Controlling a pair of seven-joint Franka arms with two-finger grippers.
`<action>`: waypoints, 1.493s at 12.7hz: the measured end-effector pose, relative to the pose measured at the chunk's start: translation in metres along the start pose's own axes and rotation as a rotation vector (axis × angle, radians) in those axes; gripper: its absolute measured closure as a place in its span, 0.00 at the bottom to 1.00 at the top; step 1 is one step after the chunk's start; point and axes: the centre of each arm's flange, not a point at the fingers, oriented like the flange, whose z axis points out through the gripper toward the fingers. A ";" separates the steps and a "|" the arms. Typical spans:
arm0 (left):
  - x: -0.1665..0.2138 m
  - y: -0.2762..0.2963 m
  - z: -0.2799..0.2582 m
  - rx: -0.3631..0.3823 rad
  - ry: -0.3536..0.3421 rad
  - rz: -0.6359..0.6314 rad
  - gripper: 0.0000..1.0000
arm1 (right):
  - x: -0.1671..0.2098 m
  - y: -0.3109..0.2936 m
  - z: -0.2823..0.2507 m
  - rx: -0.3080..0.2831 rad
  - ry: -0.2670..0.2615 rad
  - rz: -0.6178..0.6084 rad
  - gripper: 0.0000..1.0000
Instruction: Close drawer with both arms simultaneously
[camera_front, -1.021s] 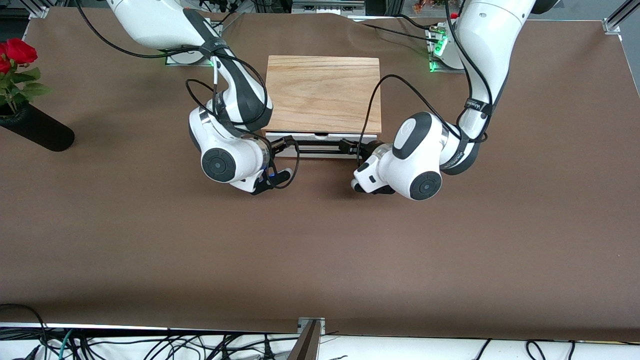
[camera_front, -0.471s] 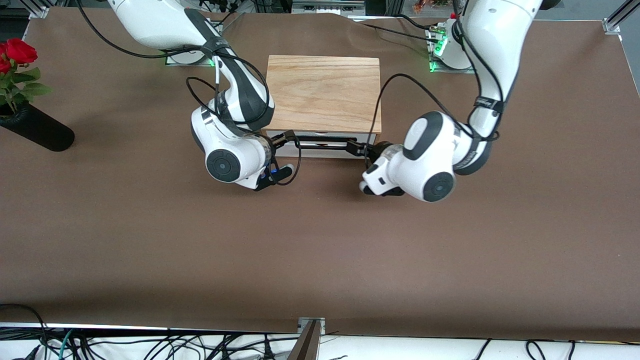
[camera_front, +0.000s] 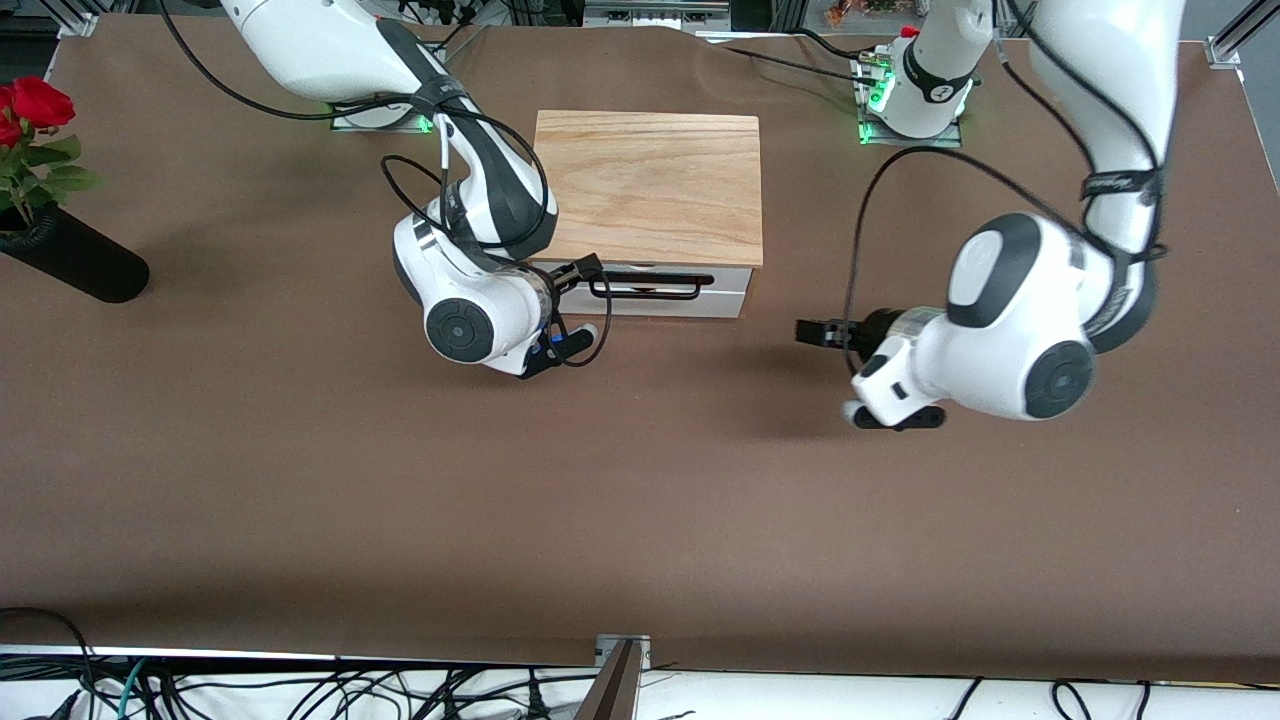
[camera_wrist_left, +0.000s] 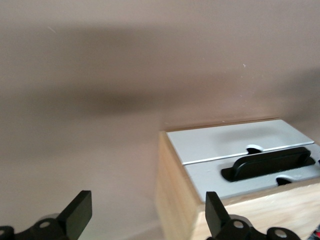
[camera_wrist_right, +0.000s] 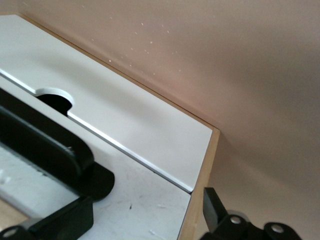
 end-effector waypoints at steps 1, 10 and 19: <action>-0.008 -0.010 -0.022 0.034 0.038 0.039 0.00 | 0.001 -0.002 -0.012 0.002 0.024 -0.005 0.00; -0.110 -0.131 -0.187 0.197 0.270 -0.059 0.00 | -0.003 0.115 -0.163 -0.050 0.341 0.103 0.00; -0.153 -0.140 -0.191 0.215 0.283 -0.105 0.00 | -0.075 0.223 -0.257 -0.270 0.430 0.312 0.00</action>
